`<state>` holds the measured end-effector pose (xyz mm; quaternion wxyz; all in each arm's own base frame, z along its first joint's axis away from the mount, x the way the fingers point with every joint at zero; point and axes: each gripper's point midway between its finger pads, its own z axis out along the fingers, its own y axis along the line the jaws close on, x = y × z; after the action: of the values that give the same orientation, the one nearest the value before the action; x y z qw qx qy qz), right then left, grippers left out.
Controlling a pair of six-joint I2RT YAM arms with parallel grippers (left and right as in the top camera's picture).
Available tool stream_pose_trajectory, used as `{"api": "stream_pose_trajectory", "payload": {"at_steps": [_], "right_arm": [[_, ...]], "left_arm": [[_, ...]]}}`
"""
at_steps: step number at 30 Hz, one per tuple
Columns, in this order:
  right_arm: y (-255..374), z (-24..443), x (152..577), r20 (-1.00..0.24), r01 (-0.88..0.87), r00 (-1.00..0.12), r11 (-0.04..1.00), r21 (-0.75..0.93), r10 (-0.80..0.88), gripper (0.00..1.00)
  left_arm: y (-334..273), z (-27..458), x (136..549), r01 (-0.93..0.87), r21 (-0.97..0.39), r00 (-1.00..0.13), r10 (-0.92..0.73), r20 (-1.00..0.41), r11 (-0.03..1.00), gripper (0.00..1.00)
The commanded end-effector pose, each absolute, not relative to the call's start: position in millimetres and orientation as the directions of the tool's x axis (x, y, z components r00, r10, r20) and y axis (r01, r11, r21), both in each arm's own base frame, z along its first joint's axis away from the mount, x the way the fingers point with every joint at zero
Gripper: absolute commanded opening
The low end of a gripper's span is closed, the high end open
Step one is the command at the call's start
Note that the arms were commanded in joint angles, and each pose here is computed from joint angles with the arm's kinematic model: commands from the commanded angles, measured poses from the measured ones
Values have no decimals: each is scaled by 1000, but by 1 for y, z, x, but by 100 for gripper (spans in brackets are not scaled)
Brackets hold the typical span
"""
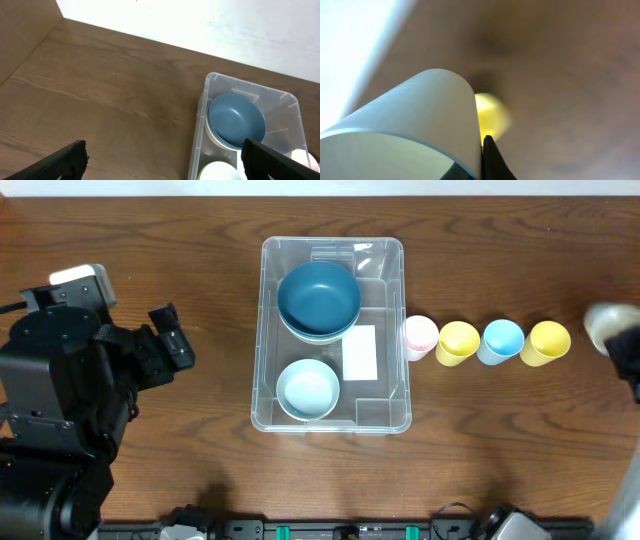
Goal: Pack container
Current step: 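Carry the white cup with the right gripper into the bin's right side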
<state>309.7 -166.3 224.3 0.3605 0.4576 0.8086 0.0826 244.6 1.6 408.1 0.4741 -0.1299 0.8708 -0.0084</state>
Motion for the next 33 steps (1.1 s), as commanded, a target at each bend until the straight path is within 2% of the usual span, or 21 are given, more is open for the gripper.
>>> {"api": "stream_pose_trajectory", "payload": {"at_steps": [1,4,7,16,22,28,33], "right_arm": [[-79,277,316,-581,434,-428,721,540,692,1],[-9,293,309,-617,259,-531,804,535,581,1],[46,290,301,-621,129,-628,850,511,469,1],[160,211,296,-472,-19,-862,919,394,184,1],[168,142,320,-425,42,-897,981,189,120,1],[172,93,323,-326,69,-939,990,127,107,1],[183,77,334,-340,-5,-940,994,110,33,2]], "left_arm": [[4,408,245,-230,-129,-514,-233,-825,965,98],[4,408,245,-230,-129,-514,-233,-825,965,98],[4,408,245,-230,-129,-514,-233,-825,965,98],[4,408,245,-230,-129,-514,-233,-825,965,98],[4,408,245,-230,-129,-514,-233,-825,965,98],[4,408,245,-230,-129,-514,-233,-825,965,98],[4,408,245,-230,-129,-514,-233,-825,965,98]]}}
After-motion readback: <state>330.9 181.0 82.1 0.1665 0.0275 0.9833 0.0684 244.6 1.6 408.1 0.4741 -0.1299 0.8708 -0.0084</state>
